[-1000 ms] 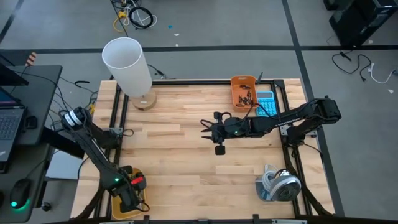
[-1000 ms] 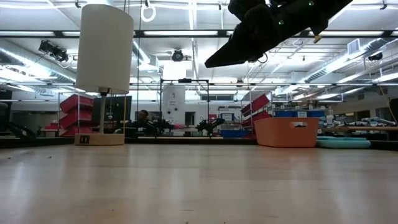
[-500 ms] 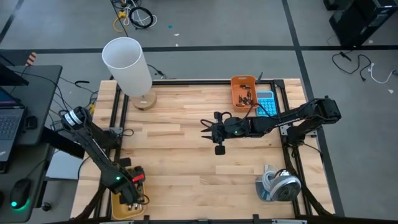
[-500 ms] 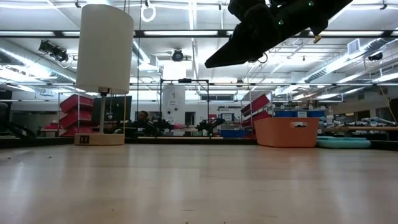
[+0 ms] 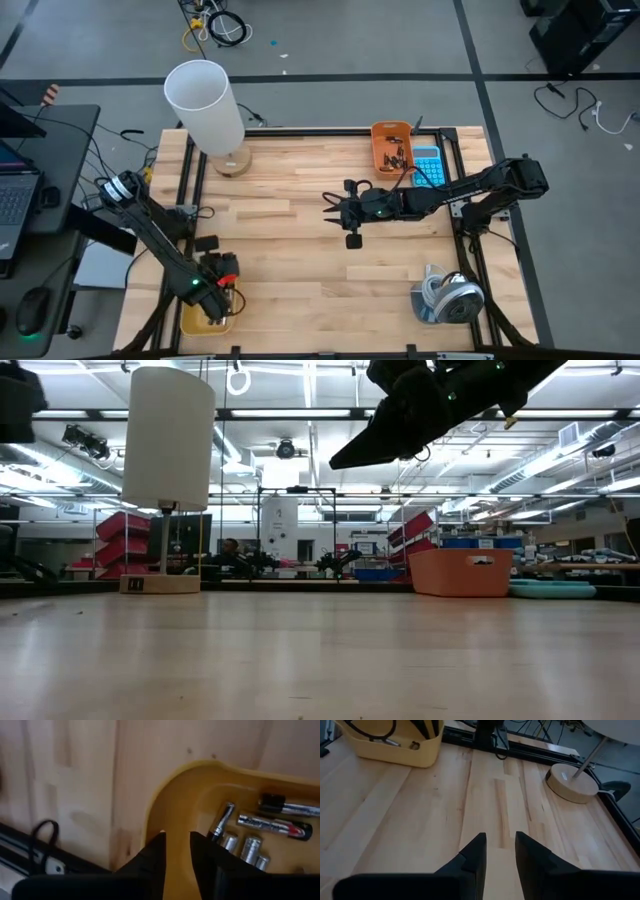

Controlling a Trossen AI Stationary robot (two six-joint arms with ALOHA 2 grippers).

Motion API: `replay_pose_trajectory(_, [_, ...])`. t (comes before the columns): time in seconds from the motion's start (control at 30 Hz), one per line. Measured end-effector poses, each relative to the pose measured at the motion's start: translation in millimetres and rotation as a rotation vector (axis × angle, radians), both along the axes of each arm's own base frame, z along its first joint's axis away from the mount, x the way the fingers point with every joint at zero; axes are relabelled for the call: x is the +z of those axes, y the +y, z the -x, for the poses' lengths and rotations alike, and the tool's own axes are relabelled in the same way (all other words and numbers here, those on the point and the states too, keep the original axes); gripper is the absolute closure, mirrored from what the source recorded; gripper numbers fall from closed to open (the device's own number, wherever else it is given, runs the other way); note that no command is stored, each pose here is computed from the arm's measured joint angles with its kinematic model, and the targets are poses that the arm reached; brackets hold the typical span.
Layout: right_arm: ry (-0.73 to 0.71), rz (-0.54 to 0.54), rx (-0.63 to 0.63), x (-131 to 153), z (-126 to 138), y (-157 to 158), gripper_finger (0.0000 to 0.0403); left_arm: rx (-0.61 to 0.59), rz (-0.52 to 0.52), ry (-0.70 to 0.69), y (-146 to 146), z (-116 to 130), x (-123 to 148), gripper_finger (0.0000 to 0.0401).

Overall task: Sort batteries
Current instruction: Move the yellow bin to the bottom left of the table, then move the orange bin to the right side of the yellow bin

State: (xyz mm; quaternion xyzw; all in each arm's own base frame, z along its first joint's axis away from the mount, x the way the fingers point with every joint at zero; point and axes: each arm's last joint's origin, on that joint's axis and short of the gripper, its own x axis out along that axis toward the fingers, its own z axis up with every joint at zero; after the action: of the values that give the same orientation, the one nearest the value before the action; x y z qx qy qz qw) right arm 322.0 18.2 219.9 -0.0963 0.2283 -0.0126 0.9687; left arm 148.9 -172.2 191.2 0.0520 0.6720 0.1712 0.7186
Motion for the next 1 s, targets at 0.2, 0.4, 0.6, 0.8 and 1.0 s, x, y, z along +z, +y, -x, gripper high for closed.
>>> replay_pose_trajectory(0.2, [0.000,0.001,0.000,0,0,0,0.0316,-0.019,-0.076,-0.045,16,-17,1,0.0322])
replay_pose_trajectory(0.4, [0.000,0.001,0.000,0,0,0,0.0314,-0.022,-0.111,0.010,31,-25,1,0.0328])
replay_pose_trajectory(0.6, [-0.001,0.016,-0.030,0,0,-1,0.0315,-0.001,-0.206,0.070,43,-23,5,0.0334])
replay_pose_trajectory(0.8, [0.013,0.137,-0.401,-2,5,-13,0.0319,-0.019,-0.267,0.064,47,-22,7,0.0335])
replay_pose_trajectory(1.0, [-0.008,-0.001,-0.852,12,10,-61,0.0366,0.000,-0.289,-0.016,49,-20,13,0.0335])
